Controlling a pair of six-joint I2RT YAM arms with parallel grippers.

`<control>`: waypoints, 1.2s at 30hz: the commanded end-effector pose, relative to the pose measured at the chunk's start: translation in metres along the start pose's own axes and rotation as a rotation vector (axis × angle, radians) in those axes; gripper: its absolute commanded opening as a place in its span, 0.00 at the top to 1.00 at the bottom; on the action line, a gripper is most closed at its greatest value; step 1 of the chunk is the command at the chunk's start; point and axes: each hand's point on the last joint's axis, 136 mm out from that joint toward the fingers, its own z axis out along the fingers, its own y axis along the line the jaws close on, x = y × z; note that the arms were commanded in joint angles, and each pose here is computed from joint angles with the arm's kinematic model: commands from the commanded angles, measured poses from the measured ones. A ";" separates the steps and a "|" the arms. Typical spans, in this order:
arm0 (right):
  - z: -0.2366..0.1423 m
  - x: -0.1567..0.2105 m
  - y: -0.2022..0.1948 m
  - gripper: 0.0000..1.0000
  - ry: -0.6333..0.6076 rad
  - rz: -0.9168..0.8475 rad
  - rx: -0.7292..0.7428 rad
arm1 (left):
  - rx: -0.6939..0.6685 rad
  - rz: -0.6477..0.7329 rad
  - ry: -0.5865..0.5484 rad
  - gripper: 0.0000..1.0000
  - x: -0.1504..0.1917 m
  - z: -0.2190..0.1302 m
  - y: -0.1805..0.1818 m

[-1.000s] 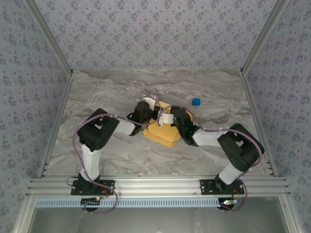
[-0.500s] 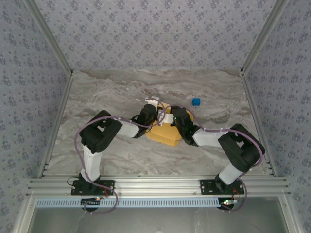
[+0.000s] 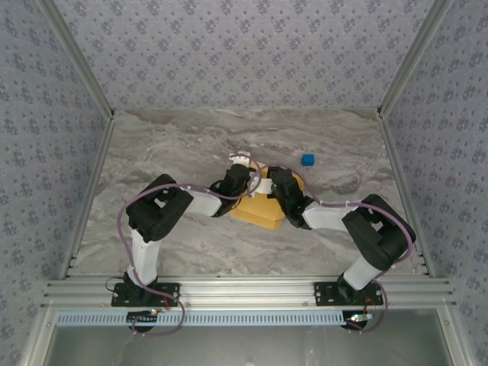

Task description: Fold the paper box

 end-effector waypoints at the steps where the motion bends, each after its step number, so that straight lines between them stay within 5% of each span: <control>1: -0.006 0.003 0.026 1.00 0.001 -0.013 -0.103 | -0.085 -0.048 -0.013 0.88 -0.007 0.005 0.037; 19: -0.005 0.007 0.021 1.00 0.016 -0.005 -0.102 | 0.086 -0.005 0.063 0.52 0.019 -0.008 0.025; 36: -0.006 0.005 0.022 1.00 0.013 0.000 -0.108 | 0.152 0.048 0.012 0.62 -0.011 -0.007 0.015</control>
